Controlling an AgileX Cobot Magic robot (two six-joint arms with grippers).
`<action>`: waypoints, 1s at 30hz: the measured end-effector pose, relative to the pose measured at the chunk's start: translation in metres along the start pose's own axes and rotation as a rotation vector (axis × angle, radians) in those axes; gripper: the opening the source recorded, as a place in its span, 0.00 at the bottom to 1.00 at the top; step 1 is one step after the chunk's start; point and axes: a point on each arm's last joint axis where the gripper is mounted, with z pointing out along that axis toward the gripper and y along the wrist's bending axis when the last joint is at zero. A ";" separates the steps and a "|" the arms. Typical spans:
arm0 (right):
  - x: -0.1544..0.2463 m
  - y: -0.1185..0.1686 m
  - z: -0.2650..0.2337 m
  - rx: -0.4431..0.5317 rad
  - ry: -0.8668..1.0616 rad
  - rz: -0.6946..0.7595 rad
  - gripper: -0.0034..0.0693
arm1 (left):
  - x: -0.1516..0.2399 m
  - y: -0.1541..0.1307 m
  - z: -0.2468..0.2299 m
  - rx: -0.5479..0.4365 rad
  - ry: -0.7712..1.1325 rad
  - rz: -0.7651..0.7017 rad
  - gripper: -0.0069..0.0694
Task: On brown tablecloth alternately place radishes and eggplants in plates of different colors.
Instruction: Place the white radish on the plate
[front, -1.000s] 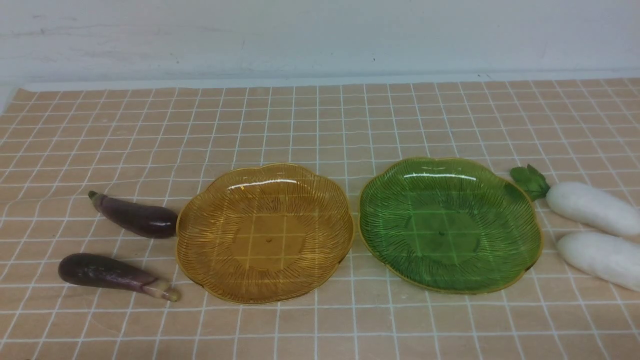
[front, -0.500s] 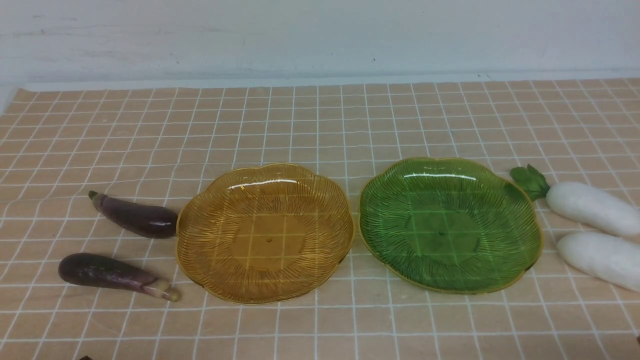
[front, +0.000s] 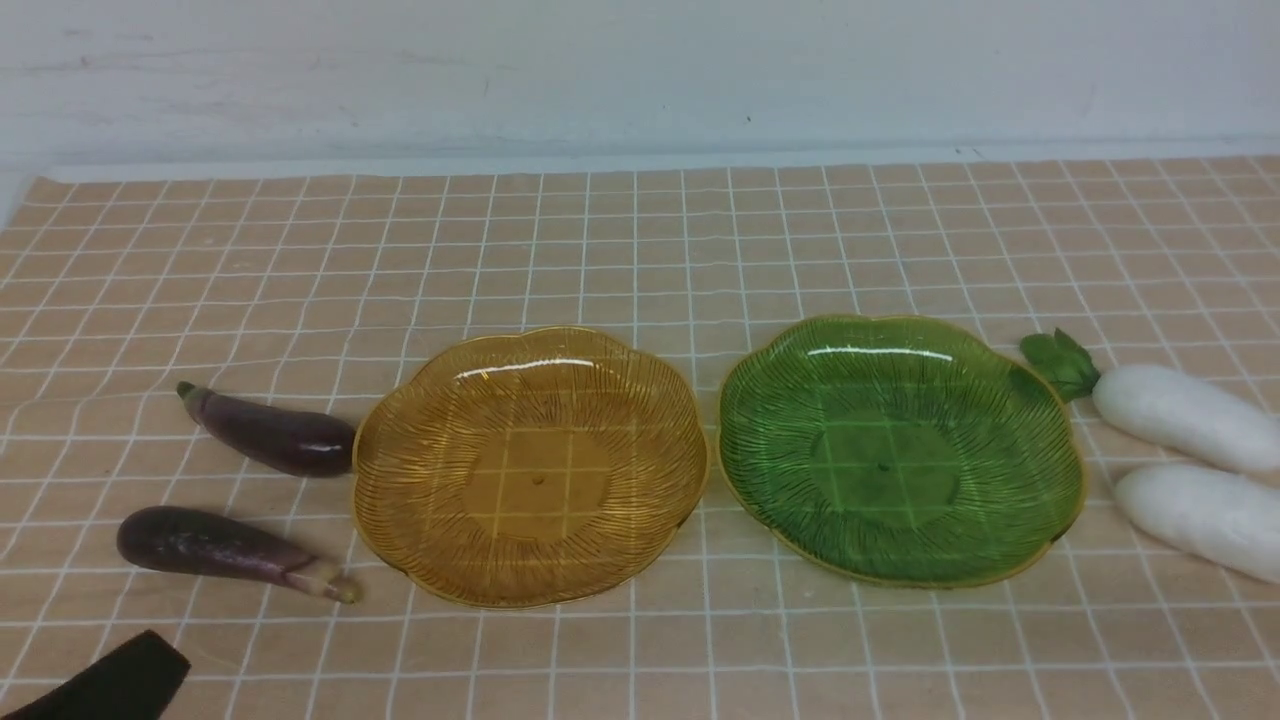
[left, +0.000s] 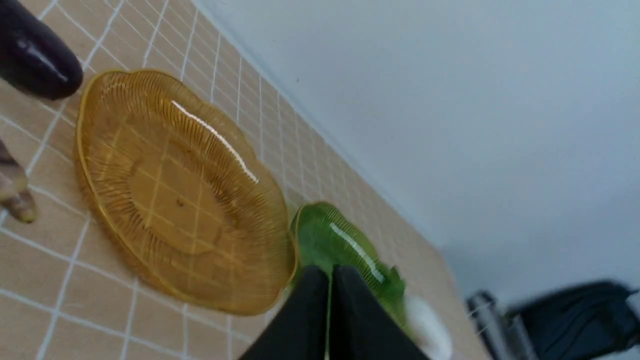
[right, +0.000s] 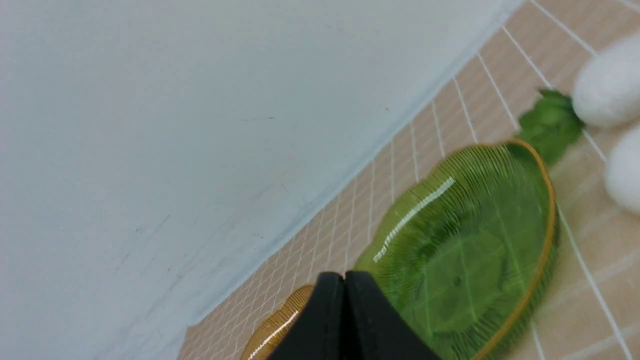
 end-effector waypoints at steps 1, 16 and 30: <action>-0.002 0.002 0.000 -0.001 0.006 -0.009 0.03 | -0.001 -0.001 0.001 -0.011 0.011 0.006 0.09; -0.058 -0.014 0.127 0.565 0.907 -0.441 0.10 | -0.029 -0.002 0.057 -0.516 0.594 0.379 0.13; -0.026 -0.092 0.249 0.706 1.328 -0.745 0.87 | -0.032 -0.002 0.059 -0.506 0.597 0.483 0.55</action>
